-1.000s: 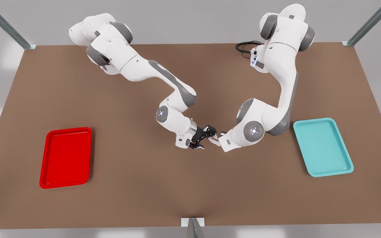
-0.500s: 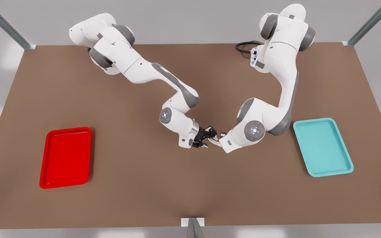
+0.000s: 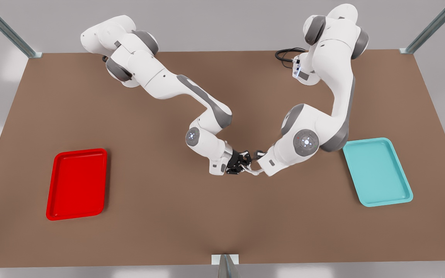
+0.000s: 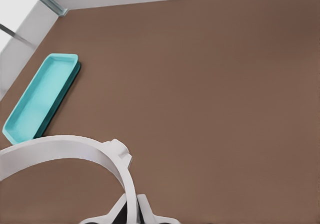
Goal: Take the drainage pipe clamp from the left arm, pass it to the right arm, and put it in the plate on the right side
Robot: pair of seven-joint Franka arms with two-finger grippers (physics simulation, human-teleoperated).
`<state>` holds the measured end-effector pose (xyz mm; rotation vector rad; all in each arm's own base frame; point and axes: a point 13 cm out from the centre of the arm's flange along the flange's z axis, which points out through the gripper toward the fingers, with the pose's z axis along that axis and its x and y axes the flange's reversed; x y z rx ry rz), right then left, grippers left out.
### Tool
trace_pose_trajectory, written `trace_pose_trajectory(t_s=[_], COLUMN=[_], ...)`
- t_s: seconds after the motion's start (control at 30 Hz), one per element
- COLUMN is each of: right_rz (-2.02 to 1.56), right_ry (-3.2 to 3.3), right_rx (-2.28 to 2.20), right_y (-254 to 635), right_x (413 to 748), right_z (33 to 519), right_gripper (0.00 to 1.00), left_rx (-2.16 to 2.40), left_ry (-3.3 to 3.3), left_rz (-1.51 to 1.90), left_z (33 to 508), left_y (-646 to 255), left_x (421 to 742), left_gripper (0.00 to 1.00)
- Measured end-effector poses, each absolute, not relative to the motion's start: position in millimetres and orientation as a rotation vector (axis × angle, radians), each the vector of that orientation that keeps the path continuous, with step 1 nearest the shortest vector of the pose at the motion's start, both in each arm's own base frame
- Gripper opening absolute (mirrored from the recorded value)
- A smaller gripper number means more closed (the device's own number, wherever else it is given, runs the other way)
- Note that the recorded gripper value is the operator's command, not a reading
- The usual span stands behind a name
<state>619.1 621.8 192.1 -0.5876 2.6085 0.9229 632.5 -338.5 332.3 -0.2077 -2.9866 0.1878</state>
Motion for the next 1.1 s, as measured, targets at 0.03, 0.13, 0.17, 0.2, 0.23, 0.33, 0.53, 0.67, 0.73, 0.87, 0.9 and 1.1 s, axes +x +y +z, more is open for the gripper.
trace_pose_trajectory(t_s=[0.03, 0.13, 0.17, 0.2, 0.23, 0.33, 0.53, 0.67, 0.73, 0.87, 0.9, 1.1], right_rz=[0.916, 0.831, 0.777, 0.712, 0.638, 0.402, 0.015, -0.053, -0.052, -0.011, -0.005, 0.010], right_ry=[2.612, 2.696, 2.735, 2.765, 2.788, 2.850, 2.951, 3.026, 3.044, 3.033, 3.027, 2.997], right_rx=[-0.578, -0.533, -0.532, -0.538, -0.551, -0.596, -0.537, -0.459, -0.431, -0.476, -0.506, -0.630], right_y=[615, 551, 517, 480, 442, 329, 98, -30, -83, -130, -133, -169], right_x=[624, 636, 635, 638, 645, 647, 661, 660, 658, 657, 656, 645], right_z=[191, 174, 173, 178, 187, 216, 229, 198, 182, 158, 151, 110], right_gripper=[0.21, 0.21, 0.21, 0.21, 0.21, 0.21, 0.21, 0.21, 0.21, 0.21, 0.21, 0.21], left_rx=[-0.170, 0.092, 0.206, 0.312, 0.395, 0.434, 0.095, 0.096, 0.102, 0.108, 0.109, 0.118], left_ry=[-3.009, -3.039, -3.021, -2.989, -2.955, -2.840, -2.895, -2.931, -2.936, -2.949, -2.953, -2.971], left_rz=[0.170, 0.131, 0.123, 0.109, 0.094, 0.017, -0.120, -0.121, -0.106, -0.090, -0.088, -0.082], left_z=[354, 419, 433, 440, 443, 429, 399, 398, 396, 395, 395, 396], left_y=[-325, -215, -164, -114, -71, -24, -130, -132, -133, -135, -135, -134], left_x=[637, 655, 657, 656, 652, 575, 562, 573, 576, 580, 581, 586], left_gripper=[1.00, 1.00, 1.00, 1.00, 1.00, 1.00, 1.00, 1.00, 1.00, 1.00, 1.00, 1.00])
